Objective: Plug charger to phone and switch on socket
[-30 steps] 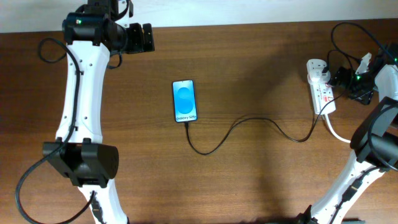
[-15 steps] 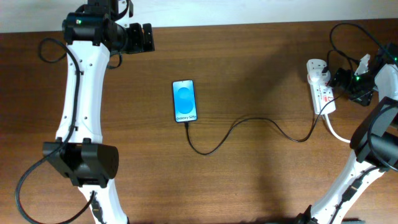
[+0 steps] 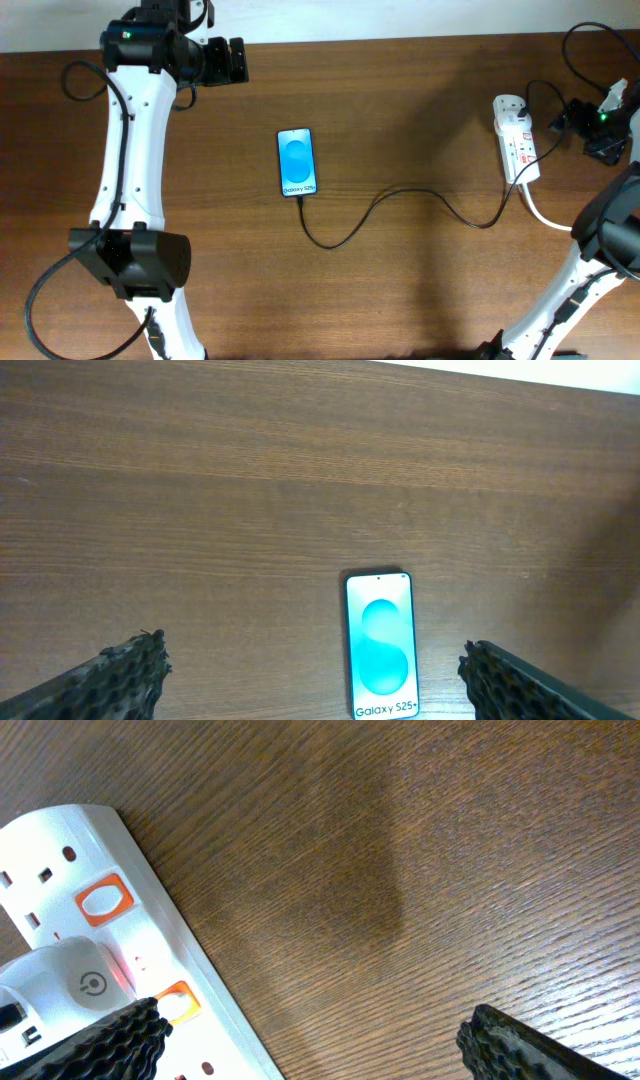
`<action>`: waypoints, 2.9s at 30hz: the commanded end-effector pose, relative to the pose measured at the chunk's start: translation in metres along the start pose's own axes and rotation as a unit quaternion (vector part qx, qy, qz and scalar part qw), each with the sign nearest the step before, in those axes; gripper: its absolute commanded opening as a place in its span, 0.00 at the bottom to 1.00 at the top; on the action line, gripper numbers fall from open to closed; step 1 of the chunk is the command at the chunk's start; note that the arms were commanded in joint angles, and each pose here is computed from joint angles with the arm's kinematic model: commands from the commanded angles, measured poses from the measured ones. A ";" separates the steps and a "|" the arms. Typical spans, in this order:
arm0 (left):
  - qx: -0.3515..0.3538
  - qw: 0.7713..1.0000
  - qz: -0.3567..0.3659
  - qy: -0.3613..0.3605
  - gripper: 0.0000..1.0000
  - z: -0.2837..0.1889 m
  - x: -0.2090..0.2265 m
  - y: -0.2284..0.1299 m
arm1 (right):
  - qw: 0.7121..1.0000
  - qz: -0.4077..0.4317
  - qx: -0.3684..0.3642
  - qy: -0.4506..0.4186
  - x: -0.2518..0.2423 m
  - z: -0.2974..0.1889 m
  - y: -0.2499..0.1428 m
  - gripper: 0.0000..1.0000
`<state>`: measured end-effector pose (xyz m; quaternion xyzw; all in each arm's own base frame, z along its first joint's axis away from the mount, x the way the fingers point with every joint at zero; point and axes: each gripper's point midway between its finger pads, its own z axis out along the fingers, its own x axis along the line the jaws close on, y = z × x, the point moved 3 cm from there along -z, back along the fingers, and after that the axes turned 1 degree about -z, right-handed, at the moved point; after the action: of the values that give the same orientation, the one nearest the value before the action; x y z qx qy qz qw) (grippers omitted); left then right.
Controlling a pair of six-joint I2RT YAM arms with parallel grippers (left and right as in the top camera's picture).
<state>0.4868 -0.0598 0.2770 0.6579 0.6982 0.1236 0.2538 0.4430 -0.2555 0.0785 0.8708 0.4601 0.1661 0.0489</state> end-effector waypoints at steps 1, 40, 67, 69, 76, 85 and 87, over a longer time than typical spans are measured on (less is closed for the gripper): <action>-0.001 1.000 0.001 0.004 0.99 0.000 0.001 0.001 | 1.000 0.003 -0.002 0.007 0.006 -0.003 0.002 0.98; -0.001 1.000 0.001 0.004 0.99 0.000 0.001 0.001 | 0.921 -0.302 -0.230 0.088 0.187 -0.393 -0.221 0.99; -0.001 1.000 0.001 0.004 0.99 0.000 0.001 0.001 | 0.740 -0.280 -0.577 0.203 0.132 -0.197 -0.299 0.98; -0.002 1.000 0.001 0.004 0.99 0.000 0.001 0.001 | 0.735 -0.279 -0.583 0.204 0.130 -0.185 -0.301 0.98; -0.001 1.000 0.001 0.004 0.99 0.000 0.001 0.001 | 0.791 -0.273 -0.521 0.168 0.114 -0.135 -0.307 0.98; -0.001 1.000 0.001 0.004 0.99 0.000 0.001 0.001 | 0.792 -0.274 -0.521 0.163 0.112 -0.135 -0.306 0.98; -0.001 1.000 0.001 0.004 0.99 0.000 0.001 0.001 | 0.792 -0.274 -0.521 0.163 0.112 -0.135 -0.306 0.98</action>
<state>0.4867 -0.0598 0.2769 0.6579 0.6983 0.1236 0.2536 0.2162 0.0038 0.1619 0.5057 0.5267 0.5027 0.4627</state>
